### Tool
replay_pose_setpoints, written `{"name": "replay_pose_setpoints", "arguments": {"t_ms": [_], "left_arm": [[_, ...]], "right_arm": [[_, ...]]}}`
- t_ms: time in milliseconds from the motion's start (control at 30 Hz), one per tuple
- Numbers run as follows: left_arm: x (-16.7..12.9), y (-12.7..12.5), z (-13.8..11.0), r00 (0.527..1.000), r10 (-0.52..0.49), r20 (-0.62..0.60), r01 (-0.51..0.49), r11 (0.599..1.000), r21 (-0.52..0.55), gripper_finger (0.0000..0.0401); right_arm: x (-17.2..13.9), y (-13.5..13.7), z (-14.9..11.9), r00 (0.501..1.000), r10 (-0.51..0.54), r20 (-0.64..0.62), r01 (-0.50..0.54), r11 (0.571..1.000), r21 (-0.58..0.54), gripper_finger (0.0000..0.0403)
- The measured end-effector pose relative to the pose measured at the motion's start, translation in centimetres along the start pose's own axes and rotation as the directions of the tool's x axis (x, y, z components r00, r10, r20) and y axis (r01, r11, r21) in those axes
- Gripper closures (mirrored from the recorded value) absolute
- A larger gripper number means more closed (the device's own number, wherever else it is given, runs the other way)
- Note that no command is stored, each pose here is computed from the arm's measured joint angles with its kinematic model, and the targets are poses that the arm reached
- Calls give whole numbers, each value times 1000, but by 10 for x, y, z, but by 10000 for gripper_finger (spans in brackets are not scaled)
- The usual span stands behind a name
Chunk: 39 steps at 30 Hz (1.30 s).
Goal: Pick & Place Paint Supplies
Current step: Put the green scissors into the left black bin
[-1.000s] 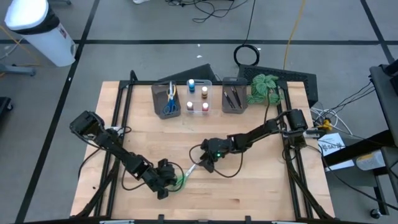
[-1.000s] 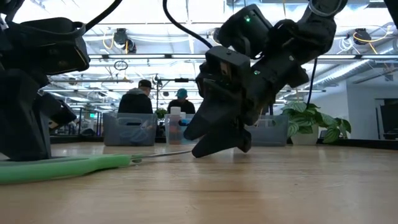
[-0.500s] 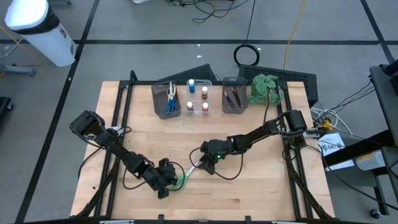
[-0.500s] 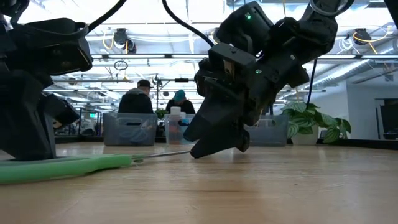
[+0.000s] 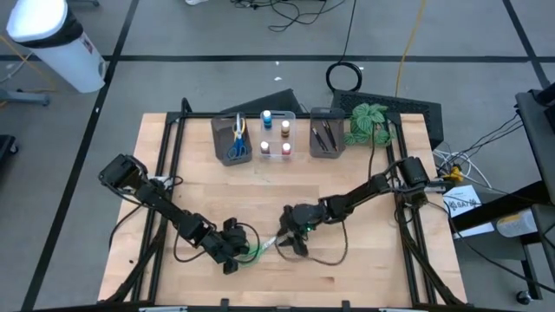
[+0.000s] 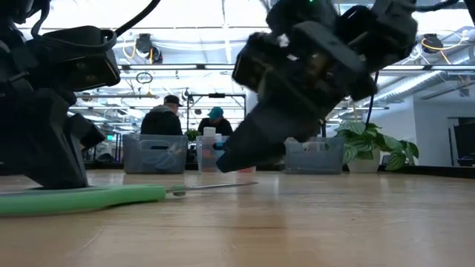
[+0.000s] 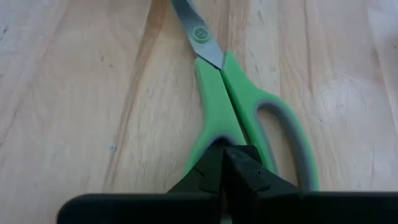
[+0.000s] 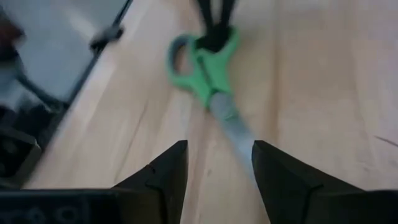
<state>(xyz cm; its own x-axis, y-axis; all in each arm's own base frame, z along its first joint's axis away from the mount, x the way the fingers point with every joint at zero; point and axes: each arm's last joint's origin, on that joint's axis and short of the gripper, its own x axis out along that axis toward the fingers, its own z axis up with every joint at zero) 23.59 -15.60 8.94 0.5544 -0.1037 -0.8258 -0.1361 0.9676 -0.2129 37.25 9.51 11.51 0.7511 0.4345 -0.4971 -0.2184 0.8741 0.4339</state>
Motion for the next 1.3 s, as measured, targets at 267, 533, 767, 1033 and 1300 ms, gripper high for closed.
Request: {"name": "replay_pose_setpoints", "arguments": {"t_ms": [267,533,767,1033,1300], "left_arm": [[0,0,0,1000,1,1,-1,1000,0,385],[0,0,0,1000,1,0,-1,1000,-1,396],[0,1,0,1000,0,-2,0,1000,5,388],[0,1,1,1000,0,-2,0,1000,14,384],[0,1,1,1000,-1,5,0,1000,28,392]], "right_arm": [[5,18,-15,979,-206,5,194,910,-366,243],[3,11,-14,958,-288,6,268,885,-380,245],[0,4,-22,937,-336,-92,274,874,-401,248],[-1,4,-26,930,-340,-142,233,841,-489,314],[-1,5,-27,937,-307,-164,172,817,-550,386]]}}
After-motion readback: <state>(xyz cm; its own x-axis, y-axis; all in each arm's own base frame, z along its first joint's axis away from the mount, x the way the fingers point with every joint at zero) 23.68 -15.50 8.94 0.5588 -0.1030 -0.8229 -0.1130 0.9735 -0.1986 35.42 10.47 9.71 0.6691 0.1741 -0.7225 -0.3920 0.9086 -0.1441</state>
